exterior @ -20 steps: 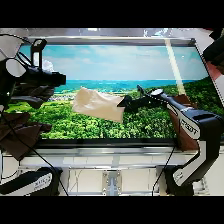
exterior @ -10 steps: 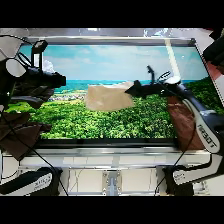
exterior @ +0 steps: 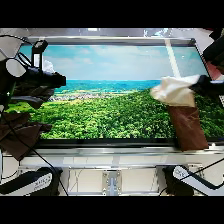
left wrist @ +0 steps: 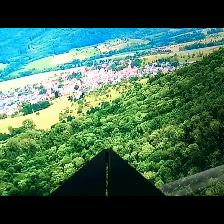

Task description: Fold the shirts.

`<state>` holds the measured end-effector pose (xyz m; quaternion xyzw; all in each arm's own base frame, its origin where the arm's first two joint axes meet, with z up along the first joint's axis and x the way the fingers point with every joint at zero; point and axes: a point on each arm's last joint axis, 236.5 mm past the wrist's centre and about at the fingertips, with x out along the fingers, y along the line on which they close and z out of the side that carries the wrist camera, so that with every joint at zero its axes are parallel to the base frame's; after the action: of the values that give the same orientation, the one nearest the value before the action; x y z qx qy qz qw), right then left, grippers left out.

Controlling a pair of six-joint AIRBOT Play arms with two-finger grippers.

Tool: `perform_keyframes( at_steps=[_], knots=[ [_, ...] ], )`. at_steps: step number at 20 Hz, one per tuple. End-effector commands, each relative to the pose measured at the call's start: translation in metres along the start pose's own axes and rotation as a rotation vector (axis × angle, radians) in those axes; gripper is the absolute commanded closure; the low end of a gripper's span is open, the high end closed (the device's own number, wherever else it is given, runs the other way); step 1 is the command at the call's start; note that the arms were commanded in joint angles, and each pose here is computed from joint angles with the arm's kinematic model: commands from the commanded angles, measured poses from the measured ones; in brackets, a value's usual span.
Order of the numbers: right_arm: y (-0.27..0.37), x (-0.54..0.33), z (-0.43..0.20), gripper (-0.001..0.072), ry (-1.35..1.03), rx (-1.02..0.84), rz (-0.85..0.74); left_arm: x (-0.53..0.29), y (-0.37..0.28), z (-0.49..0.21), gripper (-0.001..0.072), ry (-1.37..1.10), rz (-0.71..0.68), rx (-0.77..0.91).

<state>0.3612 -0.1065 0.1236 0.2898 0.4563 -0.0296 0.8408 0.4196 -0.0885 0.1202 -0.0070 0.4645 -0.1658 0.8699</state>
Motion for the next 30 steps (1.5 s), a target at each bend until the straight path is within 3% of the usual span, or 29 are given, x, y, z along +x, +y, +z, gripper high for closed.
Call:
perform_keyframes(
  at_steps=[1,5,8,9,11,12,16,17,18,19,22,30],
  knots=[
    [-0.1,-0.074,-0.03,0.0702,-0.025,0.154,-0.287,0.0,0.0,0.0,0.0695,0.001,0.0,-0.001],
    [-0.164,-0.083,-0.101,0.07,0.06,0.311,-0.409,0.0,0.0,0.0,0.0696,0.001,0.0,-0.001],
    [-0.17,-0.043,-0.161,0.0697,0.231,0.354,-0.356,0.0,0.0,0.0,0.0696,0.001,-0.001,-0.001],
    [-0.17,-0.035,-0.173,0.0621,0.263,0.37,-0.344,0.0,0.0,0.0,0.0695,0.001,-0.001,-0.001],
    [-0.166,-0.035,-0.175,0.0213,0.27,0.385,-0.33,0.0,0.0,0.0,0.0696,0.001,-0.001,-0.001],
    [-0.161,-0.041,-0.169,0.0185,0.261,0.393,-0.327,0.0,0.0,0.0,0.0695,0.001,-0.001,-0.001],
    [-0.114,-0.093,-0.079,0.0204,0.015,0.336,-0.243,0.0,0.0,0.0,0.0695,0.001,-0.001,-0.001],
    [-0.087,-0.103,-0.05,0.0302,-0.077,0.298,-0.154,0.0,0.0,0.0,0.0695,0.001,-0.001,-0.001],
    [-0.05,-0.112,-0.022,0.0532,-0.164,0.24,-0.031,0.0,0.0,0.0,0.0695,0.001,-0.001,-0.001],
    [-0.015,-0.117,-0.007,0.0685,-0.203,0.153,0.081,0.0,0.0,0.0,0.0695,0.001,-0.001,-0.001],
    [0.068,-0.11,-0.005,0.0699,-0.188,-0.097,0.297,0.0,0.0,-0.001,0.0695,0.004,-0.001,-0.001],
    [0.122,-0.073,-0.042,0.0699,-0.032,-0.304,0.318,0.0,0.0,-0.001,0.0695,0.004,-0.001,-0.001]
  ],
)
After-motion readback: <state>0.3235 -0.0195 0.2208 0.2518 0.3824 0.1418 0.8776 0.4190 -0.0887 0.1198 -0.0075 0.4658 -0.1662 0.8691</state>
